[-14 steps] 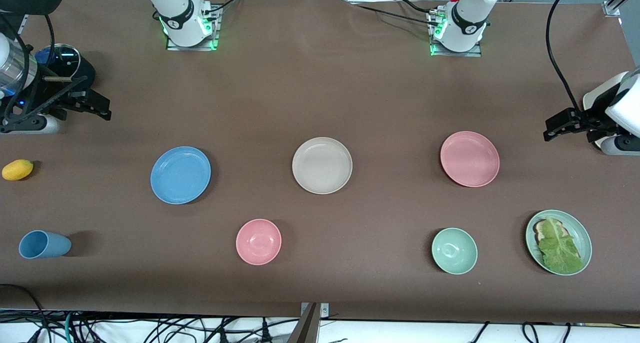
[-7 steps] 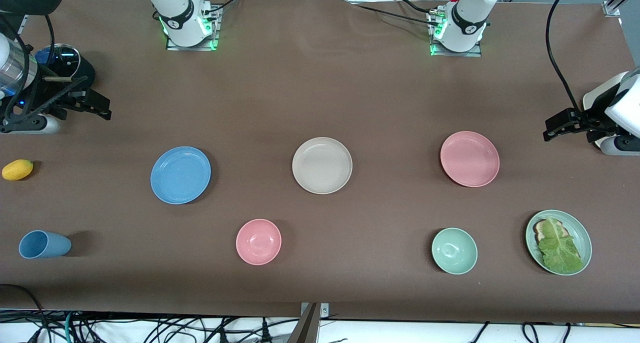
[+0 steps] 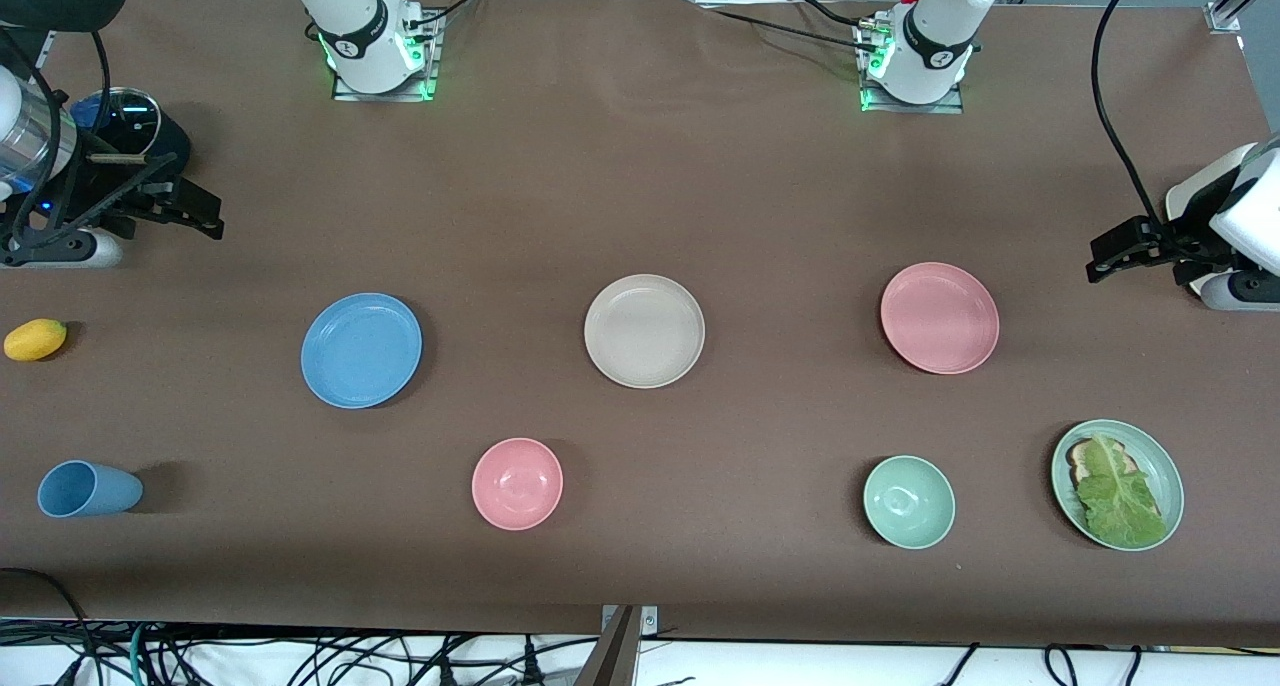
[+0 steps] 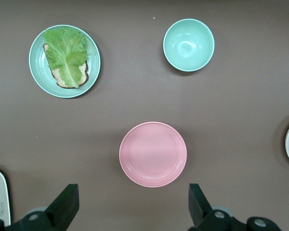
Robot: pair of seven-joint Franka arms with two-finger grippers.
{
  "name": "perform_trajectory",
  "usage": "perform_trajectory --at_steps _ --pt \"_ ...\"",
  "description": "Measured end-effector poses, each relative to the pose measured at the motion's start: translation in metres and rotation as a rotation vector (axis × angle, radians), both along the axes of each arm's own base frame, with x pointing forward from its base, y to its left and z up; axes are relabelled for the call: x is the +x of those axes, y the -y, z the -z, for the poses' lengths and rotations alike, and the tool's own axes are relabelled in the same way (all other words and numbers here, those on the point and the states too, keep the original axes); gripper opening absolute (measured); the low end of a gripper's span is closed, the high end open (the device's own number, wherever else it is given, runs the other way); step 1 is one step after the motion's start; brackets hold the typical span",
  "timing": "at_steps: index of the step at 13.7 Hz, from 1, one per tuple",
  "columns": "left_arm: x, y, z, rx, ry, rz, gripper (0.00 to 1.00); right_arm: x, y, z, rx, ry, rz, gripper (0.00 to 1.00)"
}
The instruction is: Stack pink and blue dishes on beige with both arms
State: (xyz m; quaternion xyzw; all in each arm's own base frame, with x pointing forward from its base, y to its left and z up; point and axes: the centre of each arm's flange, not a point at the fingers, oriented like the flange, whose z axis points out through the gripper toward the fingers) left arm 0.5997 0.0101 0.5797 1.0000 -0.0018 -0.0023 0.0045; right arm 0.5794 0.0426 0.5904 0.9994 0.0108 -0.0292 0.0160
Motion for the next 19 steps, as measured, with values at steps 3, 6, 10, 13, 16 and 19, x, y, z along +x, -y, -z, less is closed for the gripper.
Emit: perform_trajectory --at_steps 3,6,10,13,16,19 --pt "0.001 -0.003 0.004 0.0 -0.006 -0.004 1.0 0.0 0.0 0.0 0.0 0.0 0.0 1.0" --pt "0.005 -0.005 0.014 0.0 -0.024 -0.008 1.0 0.0 0.0 0.0 0.0 0.004 0.0 1.0" --pt "0.02 -0.008 0.055 -0.001 -0.09 -0.012 1.0 0.001 0.0 0.0 0.0 0.004 0.0 1.0" --pt "0.036 -0.009 0.115 -0.002 -0.183 -0.014 1.0 0.001 0.0 0.0 0.0 0.004 0.0 1.0" --pt "0.056 -0.018 0.205 -0.002 -0.263 -0.027 1.0 0.001 0.006 0.001 -0.001 0.002 0.01 1.0" --pt "0.067 -0.022 0.274 0.0 -0.268 -0.032 1.0 0.003 0.008 0.006 -0.002 -0.006 0.015 1.0"
